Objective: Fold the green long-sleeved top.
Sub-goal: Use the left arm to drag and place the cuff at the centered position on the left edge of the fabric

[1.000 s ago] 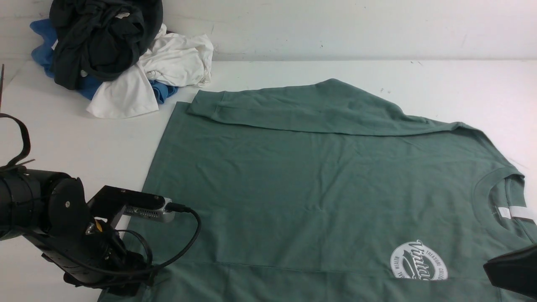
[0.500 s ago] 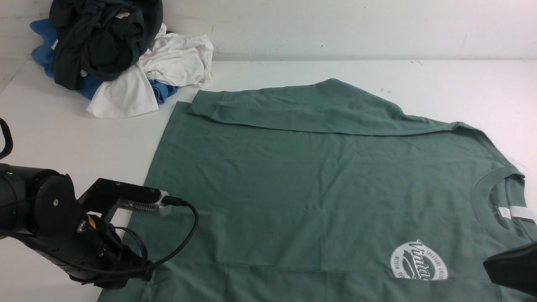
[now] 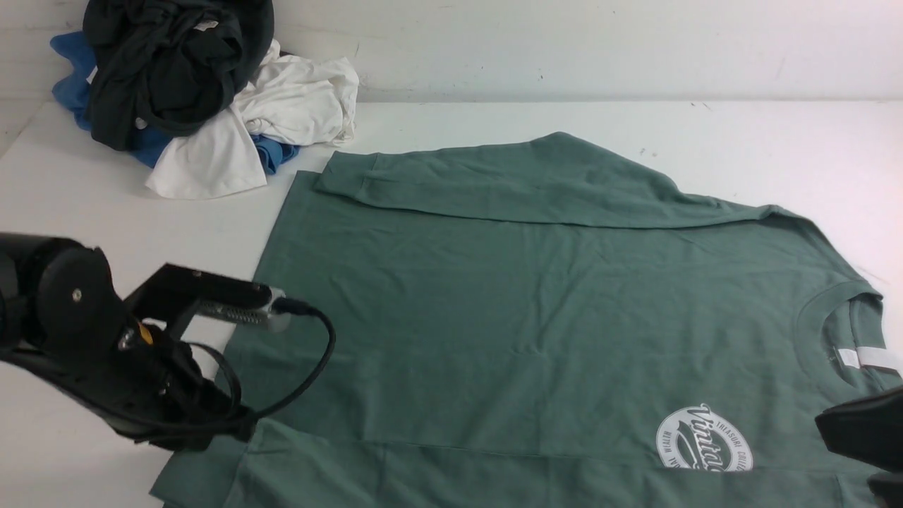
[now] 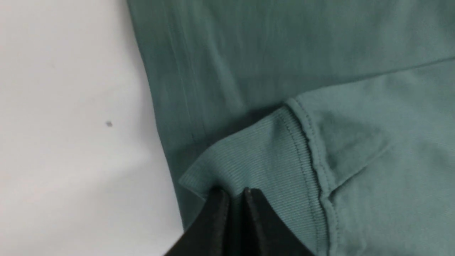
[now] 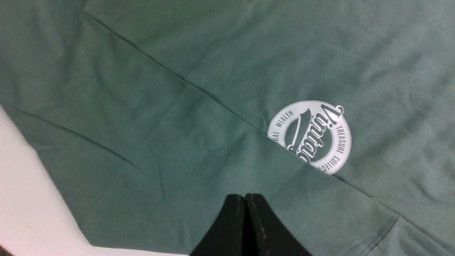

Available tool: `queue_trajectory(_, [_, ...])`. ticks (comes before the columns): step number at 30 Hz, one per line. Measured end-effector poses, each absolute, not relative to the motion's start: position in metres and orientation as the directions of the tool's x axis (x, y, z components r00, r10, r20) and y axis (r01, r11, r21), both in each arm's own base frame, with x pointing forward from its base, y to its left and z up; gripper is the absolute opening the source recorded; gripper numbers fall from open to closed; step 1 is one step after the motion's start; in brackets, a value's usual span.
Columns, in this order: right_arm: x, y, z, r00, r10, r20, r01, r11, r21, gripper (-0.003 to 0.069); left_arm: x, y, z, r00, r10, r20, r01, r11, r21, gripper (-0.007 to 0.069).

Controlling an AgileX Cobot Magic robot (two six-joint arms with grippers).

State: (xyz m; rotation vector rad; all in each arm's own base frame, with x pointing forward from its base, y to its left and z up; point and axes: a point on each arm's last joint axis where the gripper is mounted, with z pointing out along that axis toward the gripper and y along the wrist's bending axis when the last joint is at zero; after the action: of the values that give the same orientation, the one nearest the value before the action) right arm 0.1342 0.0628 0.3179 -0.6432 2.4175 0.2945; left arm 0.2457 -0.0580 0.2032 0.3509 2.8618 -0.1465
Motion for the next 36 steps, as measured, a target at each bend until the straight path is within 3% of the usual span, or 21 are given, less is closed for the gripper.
queue_trajectory(4, [0.148, 0.063, 0.307, -0.743, -0.377, -0.553, -0.475, 0.879, 0.039, -0.0014, 0.266, -0.062, 0.249, -0.911, 0.246, -0.332, 0.279, 0.959, -0.055, 0.0023])
queue_trajectory(12, [0.184, 0.072, 0.285, -0.775, -0.353, -0.524, -0.431, 0.902, 0.028, -0.0014, 0.295, -0.068, 0.328, -0.815, 0.283, -0.507, 0.334, 0.943, -0.01, 0.0023])
queue_trajectory(19, [0.215, 0.081, 0.254, -0.817, -0.335, -0.468, -0.394, 0.918, 0.031, -0.0014, 0.313, -0.072, 0.362, -0.773, 0.298, -0.56, 0.354, 0.935, 0.009, 0.0023])
queue_trajectory(24, [0.224, 0.082, 0.24, -0.837, -0.338, -0.43, -0.383, 0.924, 0.019, -0.0008, 0.333, -0.076, 0.355, -0.776, 0.314, -0.546, 0.366, 0.931, 0.015, 0.0023])
queue_trajectory(36, [0.212, 0.076, 0.254, -0.835, -0.34, -0.433, -0.377, 0.926, 0.0, 0.0, 0.386, -0.071, 0.288, -0.837, 0.325, -0.441, 0.288, 0.946, 0.15, 0.0023])
